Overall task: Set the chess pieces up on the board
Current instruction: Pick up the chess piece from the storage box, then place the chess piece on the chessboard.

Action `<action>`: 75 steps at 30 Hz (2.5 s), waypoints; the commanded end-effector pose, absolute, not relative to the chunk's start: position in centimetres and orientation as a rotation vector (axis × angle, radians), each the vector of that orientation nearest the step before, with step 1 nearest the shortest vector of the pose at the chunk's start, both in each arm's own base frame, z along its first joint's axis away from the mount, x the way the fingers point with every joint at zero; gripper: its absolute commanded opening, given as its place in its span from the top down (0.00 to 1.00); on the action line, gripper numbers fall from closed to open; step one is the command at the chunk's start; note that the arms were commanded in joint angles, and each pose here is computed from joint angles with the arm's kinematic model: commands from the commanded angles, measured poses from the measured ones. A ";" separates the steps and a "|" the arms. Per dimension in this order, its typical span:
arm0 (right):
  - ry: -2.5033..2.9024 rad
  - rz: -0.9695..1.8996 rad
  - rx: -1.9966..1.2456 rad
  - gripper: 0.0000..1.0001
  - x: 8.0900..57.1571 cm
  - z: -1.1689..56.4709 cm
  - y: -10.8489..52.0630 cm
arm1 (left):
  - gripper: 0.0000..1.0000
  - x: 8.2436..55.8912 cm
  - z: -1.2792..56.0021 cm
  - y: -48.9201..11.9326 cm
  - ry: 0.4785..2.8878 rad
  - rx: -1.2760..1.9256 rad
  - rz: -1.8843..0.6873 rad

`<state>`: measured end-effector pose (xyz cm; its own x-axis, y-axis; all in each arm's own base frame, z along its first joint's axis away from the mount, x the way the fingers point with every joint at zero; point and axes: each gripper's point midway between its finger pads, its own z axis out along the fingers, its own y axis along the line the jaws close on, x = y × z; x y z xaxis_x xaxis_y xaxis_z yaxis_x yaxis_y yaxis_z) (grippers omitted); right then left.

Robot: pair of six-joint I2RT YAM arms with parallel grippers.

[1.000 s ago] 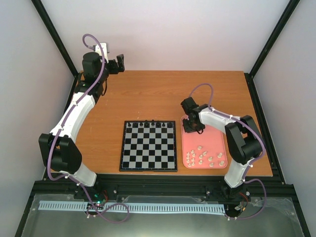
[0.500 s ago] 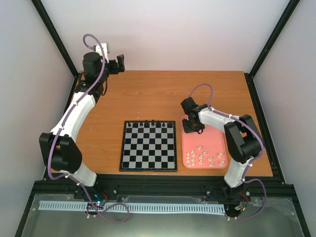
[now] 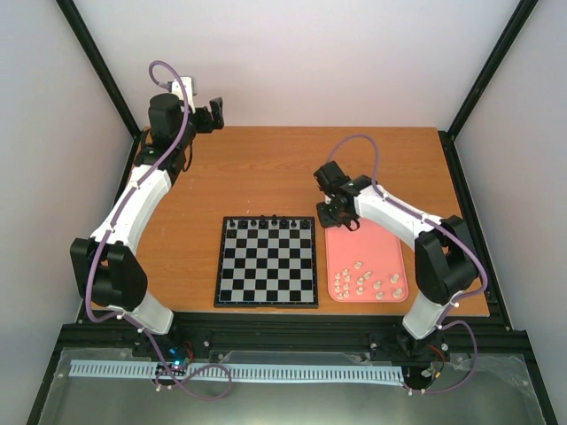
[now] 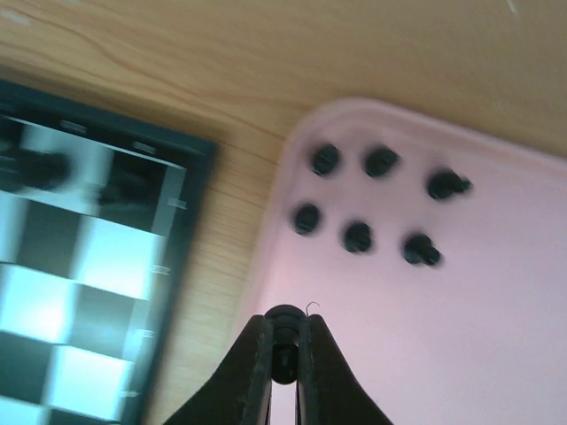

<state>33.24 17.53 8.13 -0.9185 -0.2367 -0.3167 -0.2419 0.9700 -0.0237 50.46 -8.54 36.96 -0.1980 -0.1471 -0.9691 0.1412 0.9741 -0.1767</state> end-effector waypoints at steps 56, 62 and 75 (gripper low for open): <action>2.636 0.434 -1.207 0.96 31.1 5.8 46.1 | 0.00 49.8 39.6 -8.7 1.689 0.011 -0.271; 2.639 0.409 -1.212 0.95 31.3 5.3 46.1 | 0.00 49.8 39.6 -8.6 1.688 0.008 -0.266; 2.647 0.380 -1.220 0.95 31.5 4.6 45.9 | 0.00 49.9 39.5 -8.6 1.690 0.007 -0.262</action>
<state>31.82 45.54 4.91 -0.6551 -0.6951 -0.2961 -0.7516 0.6394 0.1619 50.38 -8.51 37.14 -0.1938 -0.1474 -0.9699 0.1412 0.9742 -0.1762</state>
